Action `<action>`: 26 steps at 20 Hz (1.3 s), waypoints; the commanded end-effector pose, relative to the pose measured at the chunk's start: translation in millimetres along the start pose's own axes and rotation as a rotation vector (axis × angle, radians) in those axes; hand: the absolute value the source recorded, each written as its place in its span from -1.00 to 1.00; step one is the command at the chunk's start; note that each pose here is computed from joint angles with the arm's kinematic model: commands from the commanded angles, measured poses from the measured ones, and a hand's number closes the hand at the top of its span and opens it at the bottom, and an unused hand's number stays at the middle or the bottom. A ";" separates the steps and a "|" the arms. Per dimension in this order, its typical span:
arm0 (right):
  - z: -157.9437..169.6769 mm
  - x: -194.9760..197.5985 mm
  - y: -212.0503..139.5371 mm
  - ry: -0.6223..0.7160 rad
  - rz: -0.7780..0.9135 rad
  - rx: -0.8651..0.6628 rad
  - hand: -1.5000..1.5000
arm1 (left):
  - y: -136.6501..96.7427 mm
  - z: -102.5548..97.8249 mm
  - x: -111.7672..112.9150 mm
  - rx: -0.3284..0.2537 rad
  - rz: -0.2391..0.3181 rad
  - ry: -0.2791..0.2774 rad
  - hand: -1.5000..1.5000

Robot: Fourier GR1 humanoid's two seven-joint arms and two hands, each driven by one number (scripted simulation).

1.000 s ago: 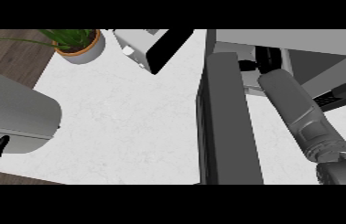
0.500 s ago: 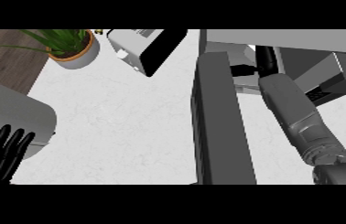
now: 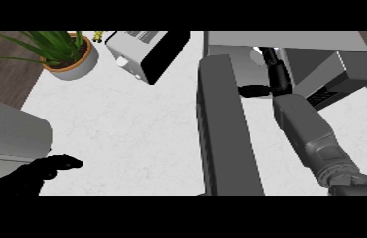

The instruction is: Pick up the milk, place it into the microwave and close the microwave

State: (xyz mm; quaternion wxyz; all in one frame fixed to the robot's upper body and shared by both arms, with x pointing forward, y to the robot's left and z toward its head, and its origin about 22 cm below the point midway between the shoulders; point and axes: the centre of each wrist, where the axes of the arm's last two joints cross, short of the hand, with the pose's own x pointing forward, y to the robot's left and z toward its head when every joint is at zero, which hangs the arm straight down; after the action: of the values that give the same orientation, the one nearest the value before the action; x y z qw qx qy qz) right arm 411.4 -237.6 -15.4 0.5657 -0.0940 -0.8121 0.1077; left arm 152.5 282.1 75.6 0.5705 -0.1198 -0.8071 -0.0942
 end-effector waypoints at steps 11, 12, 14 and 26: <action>79.4 -48.3 -3.1 0.036 -0.253 0.070 -1.00 | -64.9 -36.8 -14.2 -0.082 0.072 0.091 1.00; 106.8 -61.1 -15.3 0.027 -0.255 0.075 -1.00 | -40.5 -24.4 -10.5 -0.086 0.058 0.094 1.00; 111.0 -61.7 -15.0 0.039 -0.247 0.082 -1.00 | -60.0 -32.5 -14.5 -0.109 0.059 0.093 1.00; 204.6 -76.6 -59.8 0.086 -0.248 0.026 -1.00 | -105.3 -102.8 -43.4 -0.295 -0.073 0.078 1.00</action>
State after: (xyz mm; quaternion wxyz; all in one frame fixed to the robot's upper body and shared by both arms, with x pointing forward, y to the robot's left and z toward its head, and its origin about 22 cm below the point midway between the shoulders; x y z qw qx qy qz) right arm 276.6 -312.1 -125.8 0.6162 -0.0085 -0.7856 0.0552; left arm 210.1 165.1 70.2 0.5881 -0.1714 -0.7653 -0.1977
